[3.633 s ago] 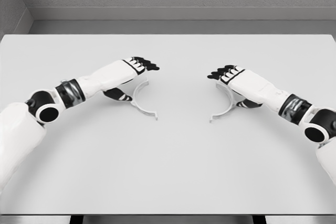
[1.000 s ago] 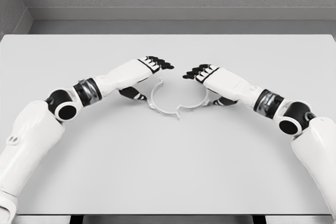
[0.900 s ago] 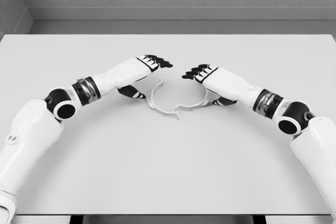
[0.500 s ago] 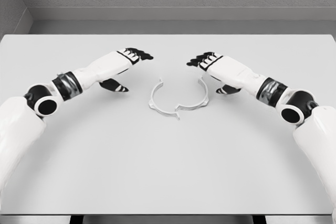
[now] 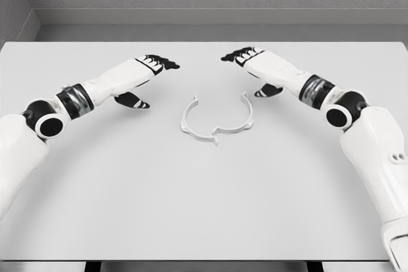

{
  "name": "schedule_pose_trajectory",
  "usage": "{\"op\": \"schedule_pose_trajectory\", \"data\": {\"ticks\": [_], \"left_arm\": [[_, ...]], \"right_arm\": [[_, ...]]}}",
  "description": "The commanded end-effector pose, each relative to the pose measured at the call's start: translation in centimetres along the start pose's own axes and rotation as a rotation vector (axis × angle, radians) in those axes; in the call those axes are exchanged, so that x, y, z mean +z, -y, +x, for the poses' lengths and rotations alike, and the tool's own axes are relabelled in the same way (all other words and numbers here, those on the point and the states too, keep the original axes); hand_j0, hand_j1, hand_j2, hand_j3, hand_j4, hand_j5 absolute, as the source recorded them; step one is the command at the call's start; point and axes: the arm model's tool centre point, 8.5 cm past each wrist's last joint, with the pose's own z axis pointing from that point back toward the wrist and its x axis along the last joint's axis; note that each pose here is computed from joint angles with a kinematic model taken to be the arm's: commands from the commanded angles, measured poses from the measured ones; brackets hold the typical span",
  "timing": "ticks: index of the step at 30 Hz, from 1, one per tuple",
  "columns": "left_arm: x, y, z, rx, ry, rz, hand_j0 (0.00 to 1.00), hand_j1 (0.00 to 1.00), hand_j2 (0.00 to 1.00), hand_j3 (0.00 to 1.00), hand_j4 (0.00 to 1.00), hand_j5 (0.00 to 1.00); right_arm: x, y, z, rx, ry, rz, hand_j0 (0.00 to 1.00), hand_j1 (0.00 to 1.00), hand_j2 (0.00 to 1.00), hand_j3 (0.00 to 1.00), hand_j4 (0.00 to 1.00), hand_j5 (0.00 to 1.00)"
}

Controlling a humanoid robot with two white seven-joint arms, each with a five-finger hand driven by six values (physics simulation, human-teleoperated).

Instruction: Assemble PVC drainage pipe clamps

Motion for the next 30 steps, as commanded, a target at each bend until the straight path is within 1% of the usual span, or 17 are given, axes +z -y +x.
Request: {"op": "schedule_pose_trajectory", "data": {"ticks": [1,2,4,5,7,15,17,20,25,30], "left_arm": [[0.2,-0.2,-0.1,0.011,-0.002,0.009,1.0,1.0,1.0,1.0,1.0,1.0],[0.2,-0.1,-0.2,0.012,-0.004,0.008,1.0,1.0,1.0,1.0,1.0,1.0],[0.3,0.1,-0.5,0.019,-0.013,0.004,1.0,1.0,1.0,1.0,1.0,1.0],[0.3,0.1,-0.5,0.019,-0.013,0.004,1.0,1.0,1.0,1.0,1.0,1.0],[0.3,0.0,-0.6,0.02,-0.017,0.004,1.0,1.0,1.0,1.0,1.0,1.0],[0.4,0.2,-0.7,0.021,-0.018,0.002,1.0,1.0,1.0,1.0,1.0,1.0],[0.3,-0.1,-0.9,0.019,-0.023,0.003,1.0,1.0,1.0,1.0,1.0,1.0],[0.5,0.1,-1.3,0.027,-0.036,-0.002,1.0,1.0,1.0,1.0,1.0,1.0],[0.6,0.1,-1.5,0.029,-0.042,-0.002,1.0,1.0,1.0,1.0,1.0,1.0],[1.5,-0.1,-2.2,0.034,-0.057,0.0,1.0,1.0,1.0,1.0,1.0,1.0]], "right_arm": [[-0.4,-0.9,-0.1,-0.022,-0.011,0.015,1.0,1.0,1.0,1.0,1.0,1.0],[-0.7,-0.8,-0.2,-0.023,-0.012,0.018,1.0,1.0,1.0,1.0,1.0,1.0],[-0.7,-1.2,-0.3,-0.031,-0.017,0.027,1.0,1.0,1.0,1.0,1.0,1.0],[-1.2,-1.2,0.1,-0.029,-0.006,0.031,1.0,1.0,1.0,1.0,1.0,1.0],[-1.5,-1.1,0.4,-0.025,-0.001,0.03,1.0,1.0,1.0,1.0,1.0,1.0],[-2.3,-1.1,0.5,-0.035,0.002,0.035,1.0,1.0,1.0,1.0,1.0,1.0],[-2.3,-1.1,0.6,-0.036,0.003,0.034,1.0,1.0,1.0,1.0,1.0,1.0],[-2.4,-1.1,0.5,-0.038,0.001,0.035,1.0,1.0,1.0,1.0,1.0,1.0],[-2.3,-1.3,0.4,-0.043,-0.003,0.039,1.0,1.0,1.0,1.0,1.0,1.0],[-2.8,-1.0,0.7,-0.047,0.003,0.035,1.0,1.0,1.0,1.0,1.0,1.0]]}}
